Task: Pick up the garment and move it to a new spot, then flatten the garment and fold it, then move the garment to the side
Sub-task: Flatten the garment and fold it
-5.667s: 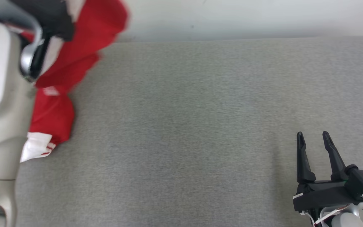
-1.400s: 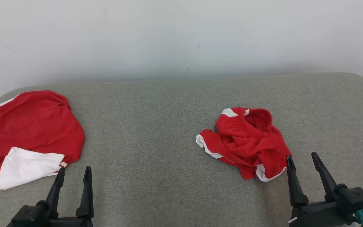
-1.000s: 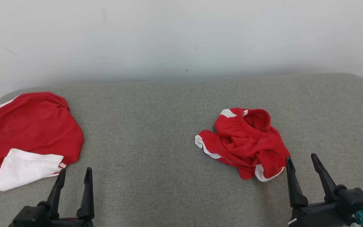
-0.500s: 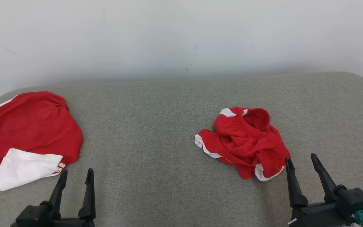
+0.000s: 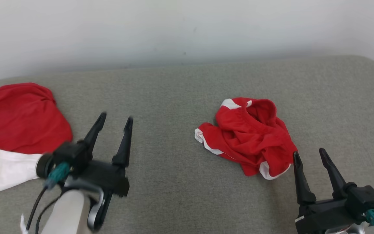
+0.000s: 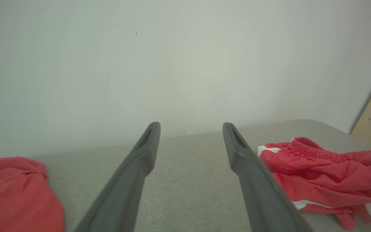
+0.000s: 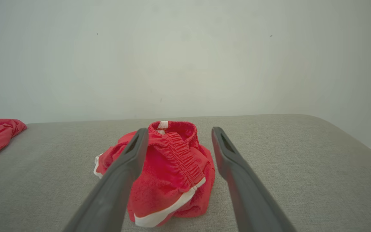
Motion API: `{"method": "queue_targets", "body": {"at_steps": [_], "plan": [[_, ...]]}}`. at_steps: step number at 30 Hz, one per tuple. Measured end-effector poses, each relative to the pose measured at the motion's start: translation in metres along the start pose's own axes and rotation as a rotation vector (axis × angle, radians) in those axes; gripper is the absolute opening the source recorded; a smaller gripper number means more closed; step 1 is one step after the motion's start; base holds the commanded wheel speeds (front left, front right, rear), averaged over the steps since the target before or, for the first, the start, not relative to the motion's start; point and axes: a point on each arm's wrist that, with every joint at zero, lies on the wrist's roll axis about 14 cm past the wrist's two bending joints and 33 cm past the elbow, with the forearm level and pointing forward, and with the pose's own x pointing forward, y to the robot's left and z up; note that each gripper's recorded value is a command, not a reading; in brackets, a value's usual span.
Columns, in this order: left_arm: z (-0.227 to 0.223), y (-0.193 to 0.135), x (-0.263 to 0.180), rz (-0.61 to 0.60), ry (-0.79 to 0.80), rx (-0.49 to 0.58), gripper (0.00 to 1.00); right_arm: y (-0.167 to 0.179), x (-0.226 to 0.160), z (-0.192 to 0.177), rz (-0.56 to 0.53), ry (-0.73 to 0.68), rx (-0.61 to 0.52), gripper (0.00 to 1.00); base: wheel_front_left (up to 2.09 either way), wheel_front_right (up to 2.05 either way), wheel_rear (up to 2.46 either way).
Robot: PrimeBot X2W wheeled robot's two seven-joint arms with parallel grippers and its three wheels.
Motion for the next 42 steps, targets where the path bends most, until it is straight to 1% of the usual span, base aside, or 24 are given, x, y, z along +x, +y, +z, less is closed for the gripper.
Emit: {"method": "queue_targets", "body": {"at_steps": [4, 8, 12, 17, 19, 22, 26, 31, 32, 34, 38, 42], "plan": [[0.001, -0.025, 0.035, -0.101, 0.006, 0.003, 1.00, -0.008, 0.002, -0.003, -0.027, 0.002, 0.001, 1.00, 0.00, 0.00, 0.00], [-0.011, -0.059, 0.062, -0.217, 0.051, 0.010, 1.00, -0.020, 0.001, -0.008, -0.065, 0.013, 0.004, 1.00, 0.00, 0.00, 0.00], [-0.035, -0.089, 0.078, -0.308, 0.135, 0.008, 1.00, -0.032, -0.002, -0.012, -0.106, 0.020, 0.005, 1.00, 0.00, 0.00, 0.00], [-0.076, -0.117, 0.084, -0.403, 0.260, 0.022, 1.00, -0.050, -0.009, -0.018, -0.166, 0.037, 0.001, 1.00, 0.00, 0.00, 0.00], [-0.095, -0.123, 0.083, -0.430, 0.314, 0.030, 1.00, -0.055, -0.012, -0.022, -0.186, 0.048, 0.002, 1.00, 0.00, 0.00, 0.00], [-0.120, -0.128, 0.081, -0.444, 0.385, 0.016, 1.00, -0.062, -0.014, -0.025, -0.210, 0.058, 0.001, 1.00, 0.00, 0.00, 0.00], [-0.151, -0.127, 0.075, -0.446, 0.481, 0.014, 1.00, -0.069, -0.018, -0.031, -0.235, 0.080, -0.004, 1.00, 0.00, 0.00, 0.00], [-0.175, -0.127, 0.070, -0.445, 0.557, 0.016, 1.00, -0.074, -0.017, -0.031, -0.251, 0.081, -0.010, 1.00, 0.00, 0.00, 0.00], [-0.176, -0.131, 0.069, -0.448, 0.562, 0.005, 0.88, -0.074, -0.017, -0.031, -0.252, 0.082, -0.010, 1.00, 0.00, 0.00, 0.00], [-0.177, -0.138, 0.067, -0.457, 0.571, -0.014, 0.00, -0.075, -0.017, -0.030, -0.253, 0.078, -0.010, 1.00, 0.00, 0.00, 0.00], [-0.172, -0.144, 0.064, -0.476, 0.551, -0.016, 0.00, -0.073, -0.016, -0.027, -0.251, 0.068, -0.008, 1.00, 0.00, 0.00, 0.00], [-0.155, -0.138, 0.070, -0.445, 0.491, -0.052, 0.00, -0.070, -0.014, -0.025, -0.237, 0.059, -0.005, 1.00, 0.00, 0.00, 0.00]]}}
